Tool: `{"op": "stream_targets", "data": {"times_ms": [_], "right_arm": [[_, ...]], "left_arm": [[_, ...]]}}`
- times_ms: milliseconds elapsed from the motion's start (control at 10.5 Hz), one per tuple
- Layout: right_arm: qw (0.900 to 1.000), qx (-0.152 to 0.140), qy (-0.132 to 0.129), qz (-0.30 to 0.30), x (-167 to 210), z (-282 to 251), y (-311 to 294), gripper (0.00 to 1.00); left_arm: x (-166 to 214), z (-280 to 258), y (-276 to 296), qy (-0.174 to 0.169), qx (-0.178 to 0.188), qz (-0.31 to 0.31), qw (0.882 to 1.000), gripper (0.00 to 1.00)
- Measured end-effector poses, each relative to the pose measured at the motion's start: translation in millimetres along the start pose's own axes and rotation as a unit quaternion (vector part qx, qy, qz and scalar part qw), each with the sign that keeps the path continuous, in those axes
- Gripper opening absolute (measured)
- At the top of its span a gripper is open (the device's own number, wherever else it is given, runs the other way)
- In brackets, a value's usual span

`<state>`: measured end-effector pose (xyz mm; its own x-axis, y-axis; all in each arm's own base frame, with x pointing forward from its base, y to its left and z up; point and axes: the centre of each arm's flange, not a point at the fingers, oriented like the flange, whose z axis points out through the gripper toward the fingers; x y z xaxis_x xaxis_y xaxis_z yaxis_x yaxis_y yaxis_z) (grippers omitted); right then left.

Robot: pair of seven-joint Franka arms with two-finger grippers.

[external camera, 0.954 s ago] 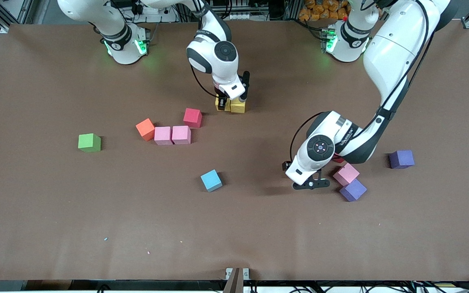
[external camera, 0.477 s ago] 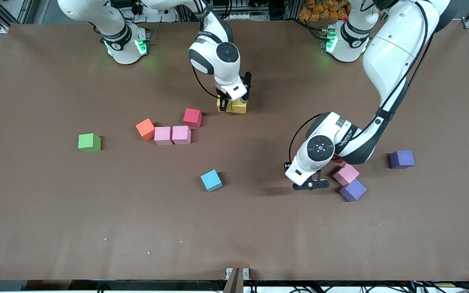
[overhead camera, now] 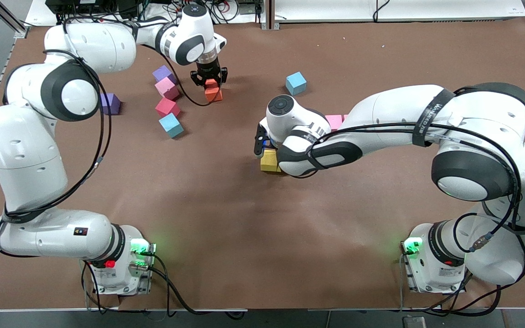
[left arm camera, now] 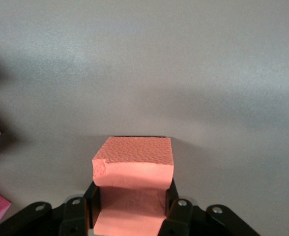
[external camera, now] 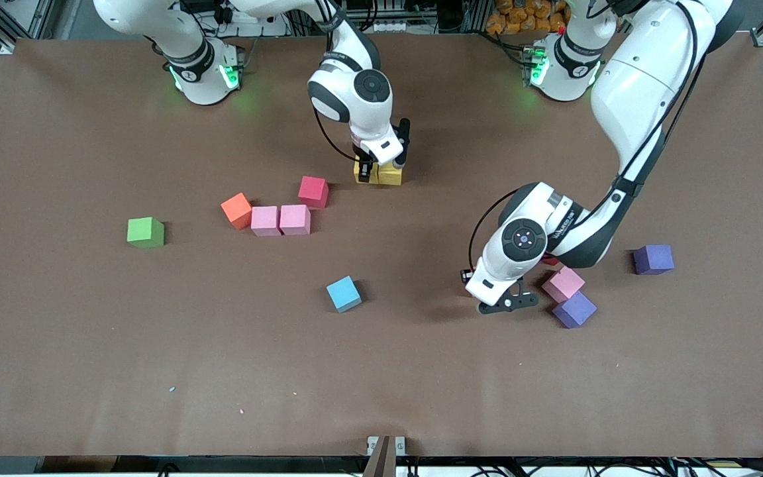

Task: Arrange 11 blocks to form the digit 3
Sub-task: 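Lift the orange cube with the left gripper while the right gripper reaches crimson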

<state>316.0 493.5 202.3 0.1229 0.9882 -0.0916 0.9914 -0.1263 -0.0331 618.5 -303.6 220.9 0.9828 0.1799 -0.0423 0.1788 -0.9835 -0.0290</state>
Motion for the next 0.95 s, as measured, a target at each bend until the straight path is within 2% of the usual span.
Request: {"op": "stream_targets", "data": {"times_ms": [286,477,573,668,763,954], "right_arm": [[1.0,-0.001,0.0,0.001,1.5,-0.1,1.1,0.6],[1.0,-0.002,0.0,0.001,1.6,-0.4,2.5,0.78],[1.0,-0.002,-0.001,0.001,1.4,0.1,2.4,0.94],[1.0,0.0,-0.006,0.0,0.6,1.0,1.8,1.0],[1.0,0.004,-0.016,-0.001,-1.0,2.0,0.9,1.0],[0.999,0.012,-0.038,-0.002,-3.5,-1.7,0.1,1.0]], "left_arm": [[0.6,-12.4,5.2,0.008,-0.007,-0.053,0.999,0.53],[-3.1,-26.8,12.1,0.009,-0.019,-0.111,0.994,0.53],[-6.8,-37.4,17.4,0.0,-0.031,-0.162,0.986,0.53],[-9.5,-48.3,21.3,-0.005,-0.04,-0.218,0.975,0.53],[-12.8,-58.5,24.2,-0.006,-0.042,-0.262,0.964,0.53],[-20.9,-77.0,25.8,-0.01,-0.03,-0.31,0.95,0.53]]}}
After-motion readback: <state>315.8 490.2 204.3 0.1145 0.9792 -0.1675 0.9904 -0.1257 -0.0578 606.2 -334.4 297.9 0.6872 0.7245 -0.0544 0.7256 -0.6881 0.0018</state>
